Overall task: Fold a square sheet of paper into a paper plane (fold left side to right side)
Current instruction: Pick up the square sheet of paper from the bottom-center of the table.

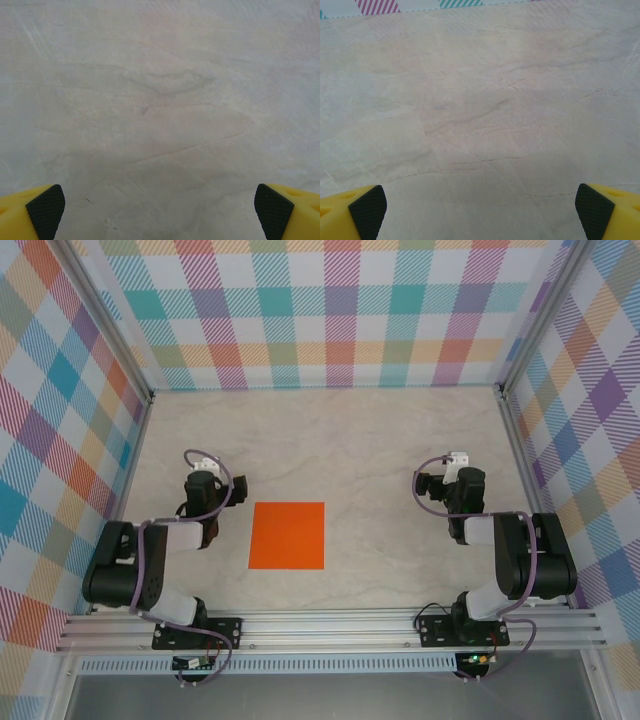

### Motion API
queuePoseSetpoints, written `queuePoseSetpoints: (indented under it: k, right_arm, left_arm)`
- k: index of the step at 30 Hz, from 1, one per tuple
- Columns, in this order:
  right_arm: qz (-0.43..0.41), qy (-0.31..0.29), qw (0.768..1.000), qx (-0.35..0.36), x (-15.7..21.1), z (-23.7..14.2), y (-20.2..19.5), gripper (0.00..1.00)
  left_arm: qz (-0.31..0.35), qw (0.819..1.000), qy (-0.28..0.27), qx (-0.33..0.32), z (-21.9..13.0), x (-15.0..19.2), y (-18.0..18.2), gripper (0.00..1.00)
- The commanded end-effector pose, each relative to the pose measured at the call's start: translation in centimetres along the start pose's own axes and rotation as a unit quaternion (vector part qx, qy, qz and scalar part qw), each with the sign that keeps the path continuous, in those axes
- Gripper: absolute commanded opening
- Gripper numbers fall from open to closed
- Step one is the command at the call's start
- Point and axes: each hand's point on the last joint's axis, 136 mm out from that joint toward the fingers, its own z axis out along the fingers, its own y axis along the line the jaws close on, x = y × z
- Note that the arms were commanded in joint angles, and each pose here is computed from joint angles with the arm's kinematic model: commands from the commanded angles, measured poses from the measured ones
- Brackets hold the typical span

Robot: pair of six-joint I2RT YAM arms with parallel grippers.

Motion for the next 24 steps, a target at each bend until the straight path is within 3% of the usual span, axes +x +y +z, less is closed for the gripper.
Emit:
queuePoseSetpoints:
  k: [1, 3, 5, 9, 13, 19, 24]
  right_arm:
    - [-0.001, -0.015, 1.0, -0.008, -1.6, 0.2, 0.2, 1.0]
    - [0.003, -0.005, 1.0, 0.002, -2.6, 0.0, -0.1, 1.0]
    - [0.028, 0.051, 0.998, 0.016, -3.0, -0.4, -0.3, 1.0]
    - [0.08, 0.1, 0.992, -0.018, -4.5, -2.2, 2.2, 1.0]
    - [0.081, 0.166, 0.981, -0.054, -3.2, -3.8, 8.0, 1.0]
    - [0.05, 0.254, 0.961, -0.1, 0.9, -4.6, 18.0, 1.0]
    - [-0.003, 0.31, 0.945, -0.102, 4.3, -4.2, 24.7, 1.0]
  left_arm:
    - [-0.055, 0.998, 0.018, 0.018, -2.6, -4.1, -0.6, 1.0]
    - [-0.107, 0.992, 0.053, 0.04, -4.1, -4.6, -1.6, 1.0]
    - [-0.156, 0.981, 0.098, 0.066, -5.6, -4.2, -2.7, 1.0]
    - [-0.213, 0.948, 0.217, 0.094, -8.6, -0.6, -4.5, 1.0]
    - [-0.235, 0.906, 0.308, 0.168, -11.9, 3.5, -8.6, 0.97]
    - [-0.285, 0.864, 0.372, 0.181, -14.8, 9.0, -10.4, 0.94]
    - [-0.275, 0.845, 0.415, 0.194, -16.0, 11.4, -11.7, 0.94]
